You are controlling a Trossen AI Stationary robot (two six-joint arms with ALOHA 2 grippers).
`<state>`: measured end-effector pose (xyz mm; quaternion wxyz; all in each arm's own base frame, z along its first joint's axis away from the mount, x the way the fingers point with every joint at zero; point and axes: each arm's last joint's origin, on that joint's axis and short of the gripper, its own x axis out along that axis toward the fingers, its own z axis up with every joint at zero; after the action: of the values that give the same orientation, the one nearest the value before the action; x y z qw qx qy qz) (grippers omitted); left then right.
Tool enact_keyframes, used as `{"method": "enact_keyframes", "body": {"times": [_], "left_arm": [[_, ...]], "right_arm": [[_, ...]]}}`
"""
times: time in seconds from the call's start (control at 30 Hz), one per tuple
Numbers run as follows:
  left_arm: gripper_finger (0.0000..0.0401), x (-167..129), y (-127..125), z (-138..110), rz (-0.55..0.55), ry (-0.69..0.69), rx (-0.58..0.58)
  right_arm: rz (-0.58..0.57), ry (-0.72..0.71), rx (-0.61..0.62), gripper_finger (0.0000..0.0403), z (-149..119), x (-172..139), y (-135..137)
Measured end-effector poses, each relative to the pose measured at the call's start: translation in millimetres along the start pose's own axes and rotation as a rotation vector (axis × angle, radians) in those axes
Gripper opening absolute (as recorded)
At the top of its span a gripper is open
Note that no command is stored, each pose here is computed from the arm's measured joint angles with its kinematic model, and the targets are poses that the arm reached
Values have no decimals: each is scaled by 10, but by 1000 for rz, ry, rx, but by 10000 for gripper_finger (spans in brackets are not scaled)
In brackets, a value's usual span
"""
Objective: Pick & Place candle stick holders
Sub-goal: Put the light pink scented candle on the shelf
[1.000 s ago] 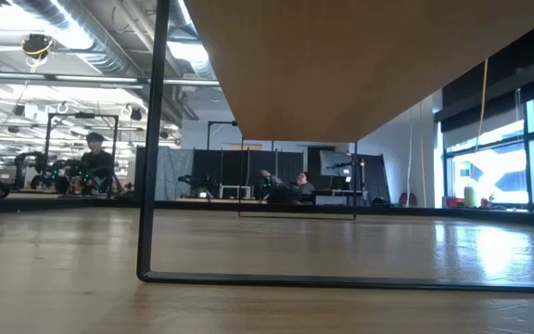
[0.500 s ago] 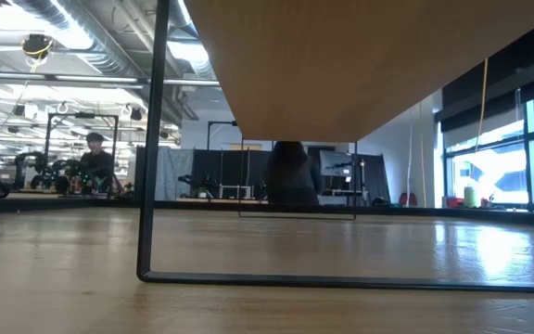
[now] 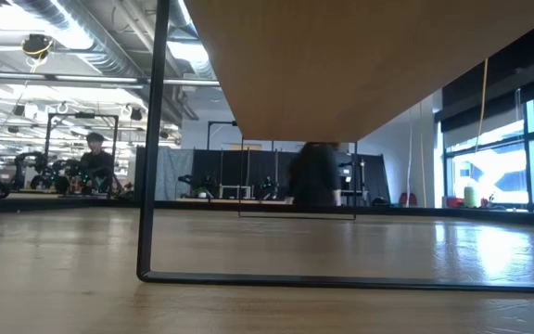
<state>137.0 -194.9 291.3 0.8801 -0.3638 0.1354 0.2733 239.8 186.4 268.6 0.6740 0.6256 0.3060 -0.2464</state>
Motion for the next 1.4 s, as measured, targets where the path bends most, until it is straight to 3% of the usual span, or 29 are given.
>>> {"method": "enact_keyframes", "body": {"times": [0.23,0.47,1.1,1.4], "left_arm": [[243,-15,2,-9,-5,4,3],[243,-15,-1,-8,-10,-2,2],[243,107,-68,-334,-6,-21,-14],[243,49,-66,-350,-53,-54,-13]], "right_arm": [[-5,-5,1,287,15,5,1],[-68,47,-9,310,16,-4,-37],[-102,94,-3,313,112,40,0],[-158,57,-34,313,213,-59,102]]}}
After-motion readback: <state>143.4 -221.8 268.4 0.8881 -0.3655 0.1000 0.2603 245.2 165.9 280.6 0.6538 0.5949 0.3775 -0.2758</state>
